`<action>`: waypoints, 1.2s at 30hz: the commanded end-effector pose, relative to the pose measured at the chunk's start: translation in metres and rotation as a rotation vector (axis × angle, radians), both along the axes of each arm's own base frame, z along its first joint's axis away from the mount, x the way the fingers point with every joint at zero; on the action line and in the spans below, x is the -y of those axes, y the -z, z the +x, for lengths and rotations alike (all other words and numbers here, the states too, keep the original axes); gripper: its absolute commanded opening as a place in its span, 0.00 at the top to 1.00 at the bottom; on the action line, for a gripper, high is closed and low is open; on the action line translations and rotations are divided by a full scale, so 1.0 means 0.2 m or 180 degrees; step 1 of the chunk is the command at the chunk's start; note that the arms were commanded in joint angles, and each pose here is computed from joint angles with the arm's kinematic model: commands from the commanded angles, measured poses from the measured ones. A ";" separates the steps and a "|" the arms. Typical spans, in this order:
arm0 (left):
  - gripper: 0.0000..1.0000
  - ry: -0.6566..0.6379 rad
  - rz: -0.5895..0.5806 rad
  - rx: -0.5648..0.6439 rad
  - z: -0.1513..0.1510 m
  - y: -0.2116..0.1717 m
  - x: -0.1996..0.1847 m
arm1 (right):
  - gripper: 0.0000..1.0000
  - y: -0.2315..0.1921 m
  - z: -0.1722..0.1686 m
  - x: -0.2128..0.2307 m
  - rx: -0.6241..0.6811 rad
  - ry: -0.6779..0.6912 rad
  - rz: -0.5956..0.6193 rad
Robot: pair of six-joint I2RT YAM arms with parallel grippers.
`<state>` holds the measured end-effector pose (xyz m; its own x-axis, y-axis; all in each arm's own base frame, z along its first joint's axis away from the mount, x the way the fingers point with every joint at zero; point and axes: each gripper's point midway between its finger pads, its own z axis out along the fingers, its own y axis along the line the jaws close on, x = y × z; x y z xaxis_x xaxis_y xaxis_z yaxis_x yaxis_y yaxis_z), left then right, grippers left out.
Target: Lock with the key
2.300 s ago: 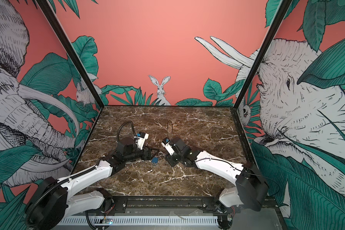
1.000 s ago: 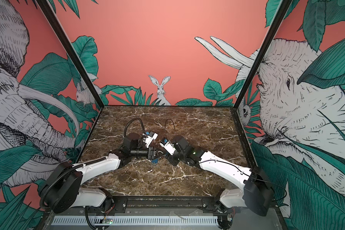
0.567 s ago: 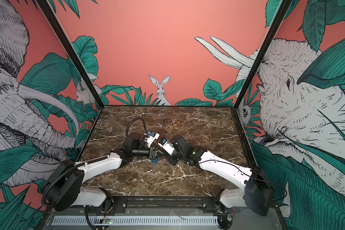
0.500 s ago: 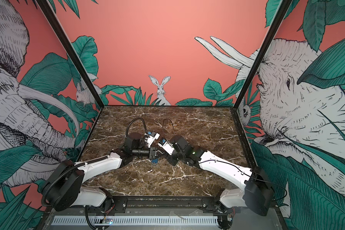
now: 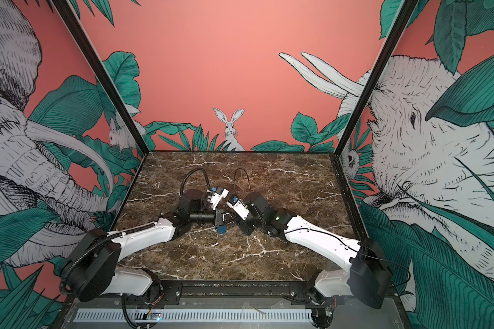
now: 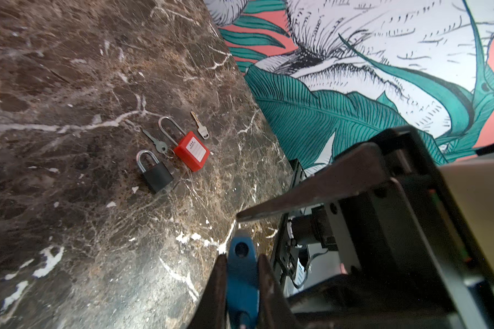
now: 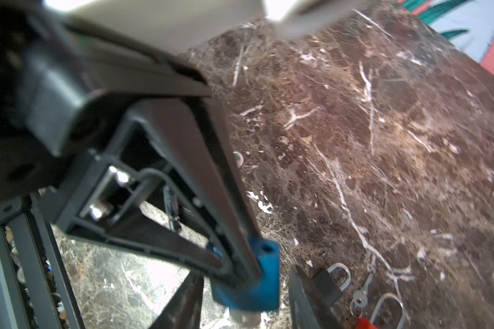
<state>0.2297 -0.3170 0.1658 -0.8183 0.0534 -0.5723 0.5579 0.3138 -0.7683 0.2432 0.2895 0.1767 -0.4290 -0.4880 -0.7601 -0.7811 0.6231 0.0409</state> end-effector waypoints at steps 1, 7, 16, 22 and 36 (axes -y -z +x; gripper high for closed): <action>1.00 -0.0371 -0.0308 0.0011 0.07 -0.07 -0.02 | 0.42 -0.28 0.13 0.08 0.0094 0.0594 0.0978; 1.00 -0.0841 -0.1016 0.0102 0.17 -0.29 -0.07 | 0.39 -0.32 0.22 0.20 -0.0617 0.1044 0.1960; 1.00 -0.0977 -0.1617 0.0171 0.16 -0.52 -0.13 | 0.44 -0.52 0.17 0.18 -0.1025 0.0423 0.3270; 1.00 -0.0862 -0.1802 0.0255 0.14 -0.60 -0.13 | 0.43 -0.53 0.14 0.17 -0.1078 0.0312 0.3352; 1.00 -0.0670 -0.1976 0.0229 0.12 -0.65 -0.10 | 0.57 -0.51 0.08 0.01 -0.1178 0.0013 0.3275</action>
<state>0.2617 -0.2997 0.2580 -0.7722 -0.4371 -0.4612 0.5055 0.0173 -0.8627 0.2621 0.2812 0.2579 -0.7545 0.3114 -0.5777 -0.5427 0.1990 0.8160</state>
